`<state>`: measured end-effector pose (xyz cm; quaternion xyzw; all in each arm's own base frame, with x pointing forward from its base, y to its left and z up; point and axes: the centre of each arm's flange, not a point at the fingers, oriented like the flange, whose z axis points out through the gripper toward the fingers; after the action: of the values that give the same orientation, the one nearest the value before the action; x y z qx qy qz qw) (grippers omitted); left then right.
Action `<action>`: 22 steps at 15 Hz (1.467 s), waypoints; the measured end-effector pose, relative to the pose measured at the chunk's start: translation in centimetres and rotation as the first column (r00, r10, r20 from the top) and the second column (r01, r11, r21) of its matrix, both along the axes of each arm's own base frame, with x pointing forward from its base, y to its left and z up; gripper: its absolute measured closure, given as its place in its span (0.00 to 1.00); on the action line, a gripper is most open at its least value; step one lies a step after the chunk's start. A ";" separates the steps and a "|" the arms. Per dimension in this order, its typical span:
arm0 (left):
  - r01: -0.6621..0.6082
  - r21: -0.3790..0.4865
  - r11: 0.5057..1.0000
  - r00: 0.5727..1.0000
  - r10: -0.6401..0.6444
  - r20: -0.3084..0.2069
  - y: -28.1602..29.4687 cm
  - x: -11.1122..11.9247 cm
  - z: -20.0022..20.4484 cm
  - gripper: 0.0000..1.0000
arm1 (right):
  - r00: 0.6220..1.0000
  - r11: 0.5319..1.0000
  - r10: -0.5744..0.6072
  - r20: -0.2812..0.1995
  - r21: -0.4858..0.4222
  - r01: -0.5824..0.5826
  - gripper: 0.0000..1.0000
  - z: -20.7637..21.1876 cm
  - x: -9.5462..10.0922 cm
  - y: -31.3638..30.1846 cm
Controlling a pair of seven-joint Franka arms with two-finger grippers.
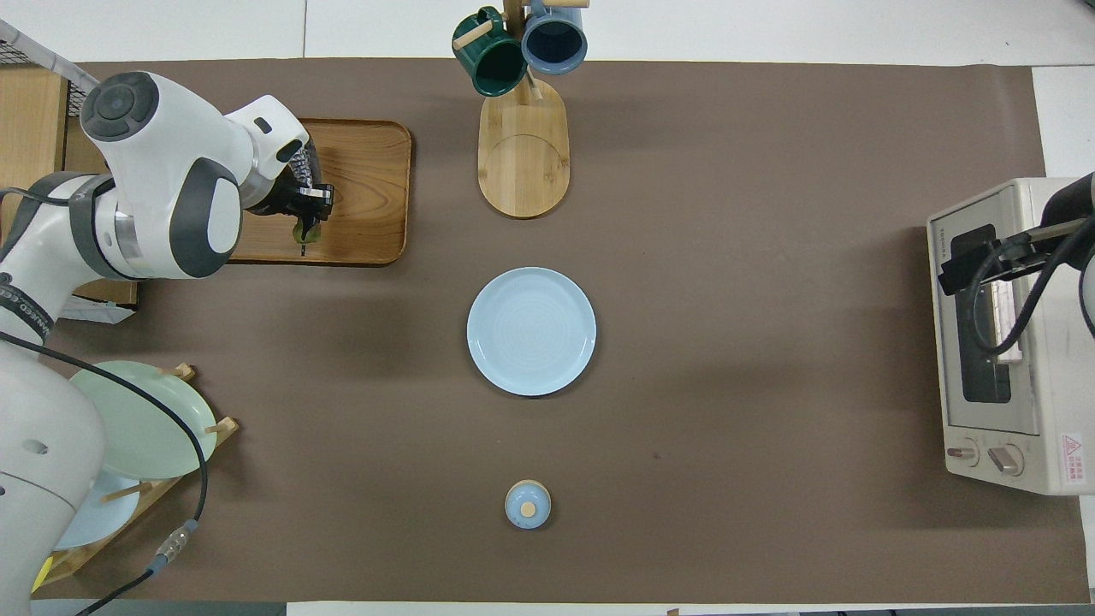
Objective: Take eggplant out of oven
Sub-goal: 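Carry the eggplant with the left gripper onto the wooden tray, then open the left gripper to release the eggplant and raise it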
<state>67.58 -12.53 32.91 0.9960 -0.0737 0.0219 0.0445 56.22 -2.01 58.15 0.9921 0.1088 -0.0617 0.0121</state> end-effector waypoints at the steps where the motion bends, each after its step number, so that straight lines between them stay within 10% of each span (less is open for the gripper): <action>1: 0.009 -0.001 1.000 1.000 -0.009 0.010 0.0 0.2 -0.4 0.74 | 1.000 1.000 0.001 0.000 0.000 -0.001 0.00 0.0 0.0 0.0; 5: 0.021 -0.004 1.000 1.000 -0.021 0.009 -0.4 0.2 -0.8 0.69 | 1.000 1.000 0.003 -0.007 -0.005 -0.003 0.00 0.2 -0.2 0.7; 11: 0.017 -0.005 1.000 1.000 -0.017 0.006 0.0 0.6 0.6 0.02 | 1.000 1.000 -0.015 0.001 -0.008 0.015 0.00 0.8 -0.6 -0.2; 15: -0.035 -0.008 0.999 0.999 0.035 -0.003 2.8 -0.1 8.0 0.00 | 1.000 1.000 -0.030 -0.007 -0.008 0.030 0.00 1.0 -1.3 -1.0; 22: -0.066 0.029 0.997 0.996 0.068 -0.059 6.2 -7.7 23.0 0.00 | 0.999 0.999 -0.049 -0.016 -0.006 0.049 0.00 0.8 -2.2 -2.0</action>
<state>59.85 -6.28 55.94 0.9987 -0.0393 -0.0077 0.0324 54.06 -4.02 58.98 0.9939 0.0842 -0.0701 0.0126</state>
